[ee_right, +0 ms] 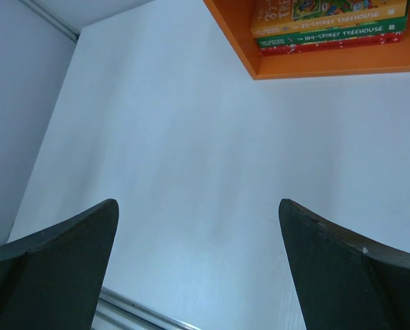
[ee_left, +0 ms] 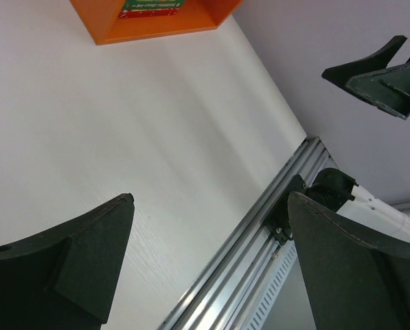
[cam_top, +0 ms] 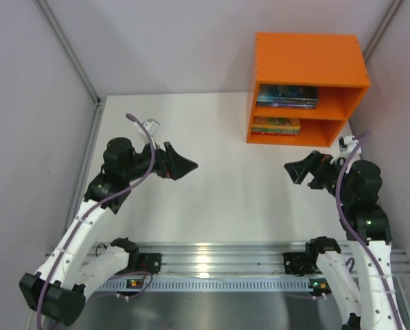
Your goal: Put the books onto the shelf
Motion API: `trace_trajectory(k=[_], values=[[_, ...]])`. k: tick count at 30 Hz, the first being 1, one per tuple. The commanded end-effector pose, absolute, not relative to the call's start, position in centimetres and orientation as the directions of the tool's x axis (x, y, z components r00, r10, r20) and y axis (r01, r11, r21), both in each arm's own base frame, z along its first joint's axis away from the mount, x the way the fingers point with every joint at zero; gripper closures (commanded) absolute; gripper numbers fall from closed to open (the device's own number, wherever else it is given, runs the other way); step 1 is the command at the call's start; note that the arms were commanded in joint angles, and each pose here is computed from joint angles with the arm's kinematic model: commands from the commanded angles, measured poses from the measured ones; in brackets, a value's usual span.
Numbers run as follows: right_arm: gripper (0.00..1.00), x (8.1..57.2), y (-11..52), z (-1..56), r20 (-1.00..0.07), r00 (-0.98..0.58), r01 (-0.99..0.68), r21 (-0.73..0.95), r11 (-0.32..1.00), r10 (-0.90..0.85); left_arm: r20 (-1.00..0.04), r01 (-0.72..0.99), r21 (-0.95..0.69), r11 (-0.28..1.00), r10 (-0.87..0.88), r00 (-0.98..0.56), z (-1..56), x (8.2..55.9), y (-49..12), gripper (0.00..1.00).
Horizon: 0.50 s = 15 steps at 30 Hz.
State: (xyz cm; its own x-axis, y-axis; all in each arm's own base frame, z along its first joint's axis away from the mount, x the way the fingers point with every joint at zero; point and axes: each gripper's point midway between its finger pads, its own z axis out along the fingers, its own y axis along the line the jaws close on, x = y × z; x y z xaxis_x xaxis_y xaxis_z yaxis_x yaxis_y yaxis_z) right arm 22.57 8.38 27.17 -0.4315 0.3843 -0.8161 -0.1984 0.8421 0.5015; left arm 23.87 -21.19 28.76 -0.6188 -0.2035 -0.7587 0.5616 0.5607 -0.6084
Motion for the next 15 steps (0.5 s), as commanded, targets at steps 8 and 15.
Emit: trace_trajectory(k=[8, 15], values=[[0.0, 20.3, 6.5, 22.7, -0.831, -0.424, -0.112, 0.443, 0.889, 0.361, -0.757, 0.594, -0.632, 0.499, -0.234, -0.61, 27.8, 21.0, -21.0, 0.01], [0.0, 19.9, 6.2, 23.4, -0.85, -0.386, -0.116, 0.429, 0.896, 0.357, -0.76, 0.595, -0.626, 0.503, -0.223, -0.611, 26.6, 19.8, -20.6, 0.01]])
